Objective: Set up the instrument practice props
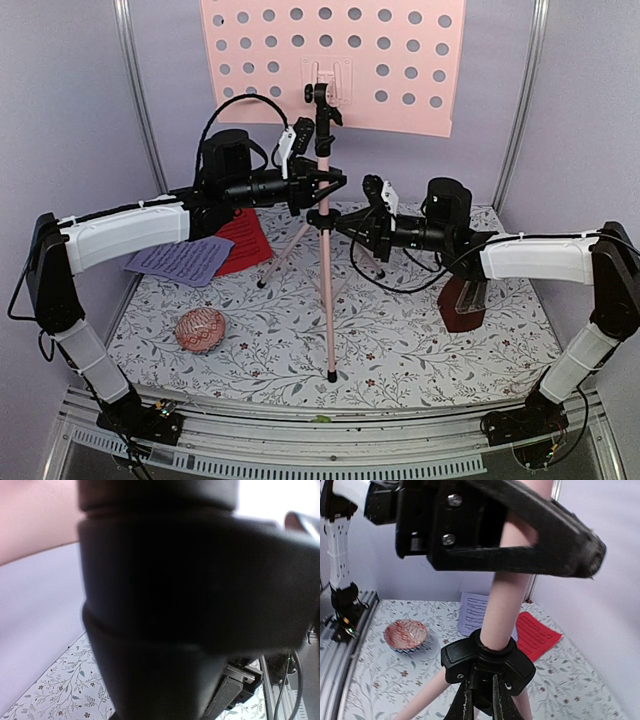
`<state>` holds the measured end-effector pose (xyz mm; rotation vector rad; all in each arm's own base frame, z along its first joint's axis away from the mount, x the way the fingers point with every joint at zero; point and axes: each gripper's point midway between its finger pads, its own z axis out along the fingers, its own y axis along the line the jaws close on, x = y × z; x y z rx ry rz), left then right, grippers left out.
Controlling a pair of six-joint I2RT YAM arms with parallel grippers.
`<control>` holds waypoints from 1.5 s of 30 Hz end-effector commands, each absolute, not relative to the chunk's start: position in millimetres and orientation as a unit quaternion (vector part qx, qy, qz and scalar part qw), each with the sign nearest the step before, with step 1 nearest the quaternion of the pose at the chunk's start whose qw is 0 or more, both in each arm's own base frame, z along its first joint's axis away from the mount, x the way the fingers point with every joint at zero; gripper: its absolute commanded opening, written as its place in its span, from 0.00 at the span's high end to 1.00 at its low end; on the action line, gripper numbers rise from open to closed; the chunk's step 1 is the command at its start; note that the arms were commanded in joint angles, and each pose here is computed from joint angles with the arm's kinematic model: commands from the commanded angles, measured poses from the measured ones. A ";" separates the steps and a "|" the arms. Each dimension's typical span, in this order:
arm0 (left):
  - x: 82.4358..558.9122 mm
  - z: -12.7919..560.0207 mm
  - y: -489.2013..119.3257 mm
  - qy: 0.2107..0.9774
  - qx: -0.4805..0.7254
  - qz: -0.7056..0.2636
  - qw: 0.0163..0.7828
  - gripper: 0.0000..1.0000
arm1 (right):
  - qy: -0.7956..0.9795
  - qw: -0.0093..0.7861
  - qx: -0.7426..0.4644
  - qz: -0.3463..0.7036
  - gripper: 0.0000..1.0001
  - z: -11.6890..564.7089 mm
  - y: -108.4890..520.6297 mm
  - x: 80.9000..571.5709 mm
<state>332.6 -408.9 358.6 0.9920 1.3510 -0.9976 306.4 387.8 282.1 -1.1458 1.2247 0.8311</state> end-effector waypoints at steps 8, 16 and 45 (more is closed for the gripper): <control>331.1 333.8 -413.6 0.598 0.433 -0.424 0.525 1.00 | 0.662 0.332 -0.166 0.651 1.00 310.8 392.3 319.0; 332.8 333.8 -413.4 0.599 0.431 -0.422 0.527 1.00 | 0.689 0.184 0.031 0.700 1.00 299.9 387.4 329.3; 330.0 337.7 -408.6 0.598 0.429 -0.418 0.532 1.00 | 0.600 0.632 -0.184 0.454 0.40 323.0 326.0 352.0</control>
